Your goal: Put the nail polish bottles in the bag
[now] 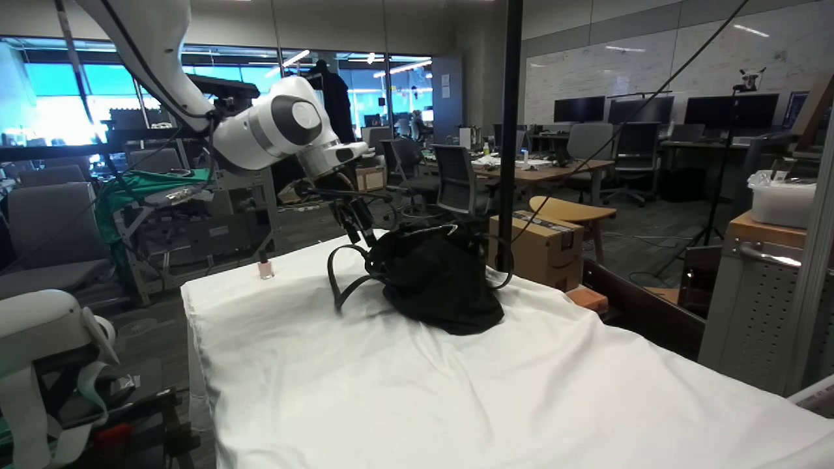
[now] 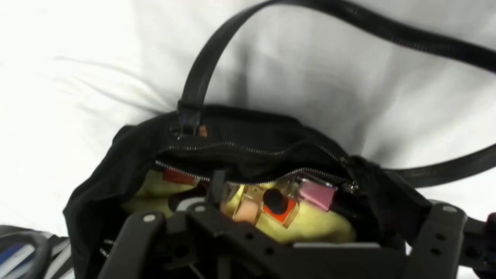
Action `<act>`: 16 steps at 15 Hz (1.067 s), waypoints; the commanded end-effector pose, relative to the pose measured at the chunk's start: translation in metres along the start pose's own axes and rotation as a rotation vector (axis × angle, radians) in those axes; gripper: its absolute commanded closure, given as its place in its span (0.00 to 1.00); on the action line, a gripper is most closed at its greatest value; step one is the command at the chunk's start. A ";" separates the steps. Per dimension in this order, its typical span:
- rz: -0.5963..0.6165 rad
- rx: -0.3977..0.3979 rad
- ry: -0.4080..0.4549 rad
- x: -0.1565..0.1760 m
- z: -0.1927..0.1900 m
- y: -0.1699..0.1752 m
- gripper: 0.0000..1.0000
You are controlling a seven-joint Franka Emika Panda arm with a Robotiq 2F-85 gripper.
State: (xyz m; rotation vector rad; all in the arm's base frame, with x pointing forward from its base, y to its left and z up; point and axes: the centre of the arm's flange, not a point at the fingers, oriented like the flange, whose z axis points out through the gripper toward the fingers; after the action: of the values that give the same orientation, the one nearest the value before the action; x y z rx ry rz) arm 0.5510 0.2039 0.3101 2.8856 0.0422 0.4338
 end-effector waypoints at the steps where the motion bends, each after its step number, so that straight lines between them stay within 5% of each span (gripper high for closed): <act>1: -0.002 0.030 -0.038 -0.054 -0.027 -0.004 0.00; 8: -0.122 0.161 -0.158 -0.117 -0.037 -0.070 0.00; 16: -0.315 0.337 -0.252 -0.145 -0.049 -0.135 0.00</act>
State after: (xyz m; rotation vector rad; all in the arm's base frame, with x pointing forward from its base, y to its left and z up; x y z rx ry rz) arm 0.3978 0.3231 0.2804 3.1063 0.4481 0.0561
